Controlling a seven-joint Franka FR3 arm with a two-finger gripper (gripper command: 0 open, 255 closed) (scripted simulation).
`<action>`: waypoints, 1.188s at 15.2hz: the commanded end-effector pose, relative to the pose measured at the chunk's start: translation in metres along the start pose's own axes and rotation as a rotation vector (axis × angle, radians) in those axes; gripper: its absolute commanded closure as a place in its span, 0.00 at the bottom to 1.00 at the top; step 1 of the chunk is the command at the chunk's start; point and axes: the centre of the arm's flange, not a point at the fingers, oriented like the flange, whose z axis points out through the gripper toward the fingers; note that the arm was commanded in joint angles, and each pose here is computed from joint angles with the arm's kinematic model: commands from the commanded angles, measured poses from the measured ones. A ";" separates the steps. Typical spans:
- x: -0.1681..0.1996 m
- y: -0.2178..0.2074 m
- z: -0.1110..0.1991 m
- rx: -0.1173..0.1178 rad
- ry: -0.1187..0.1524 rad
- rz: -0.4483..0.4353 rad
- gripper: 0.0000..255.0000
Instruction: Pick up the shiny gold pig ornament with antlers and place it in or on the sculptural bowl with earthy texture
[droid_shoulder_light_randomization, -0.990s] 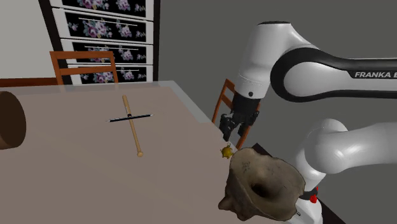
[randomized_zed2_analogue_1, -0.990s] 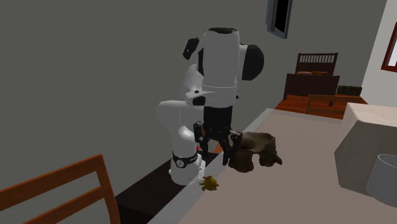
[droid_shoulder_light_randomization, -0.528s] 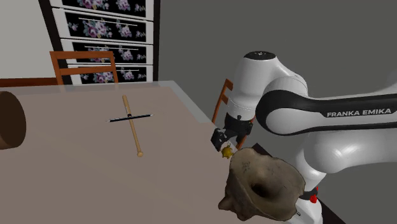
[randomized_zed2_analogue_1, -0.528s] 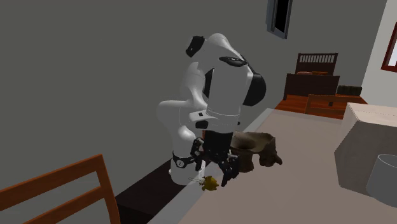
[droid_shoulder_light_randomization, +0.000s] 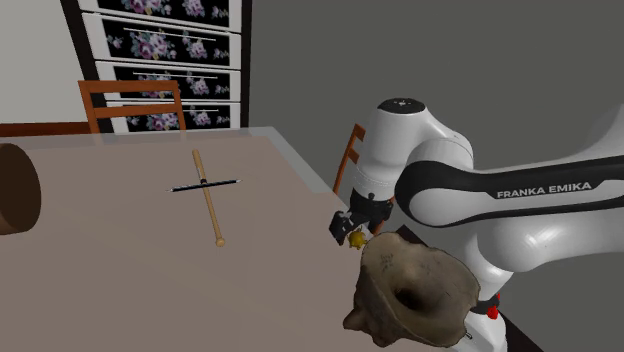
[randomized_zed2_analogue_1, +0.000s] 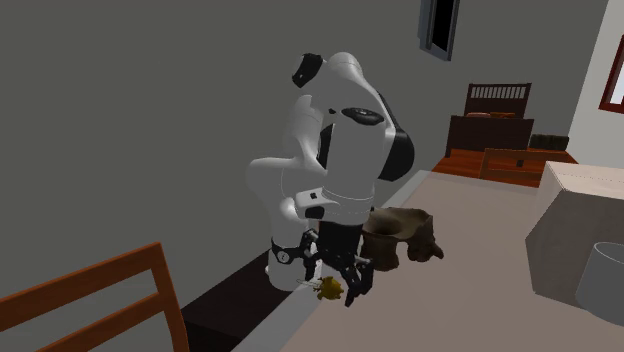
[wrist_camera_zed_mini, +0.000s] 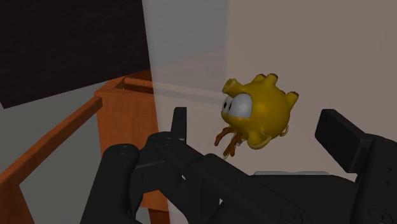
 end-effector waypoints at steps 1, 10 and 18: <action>0.000 0.000 0.001 0.000 0.000 0.000 0.00; 0.000 0.000 0.000 0.000 0.000 0.000 1.00; 0.002 0.002 -0.020 0.000 0.000 0.000 1.00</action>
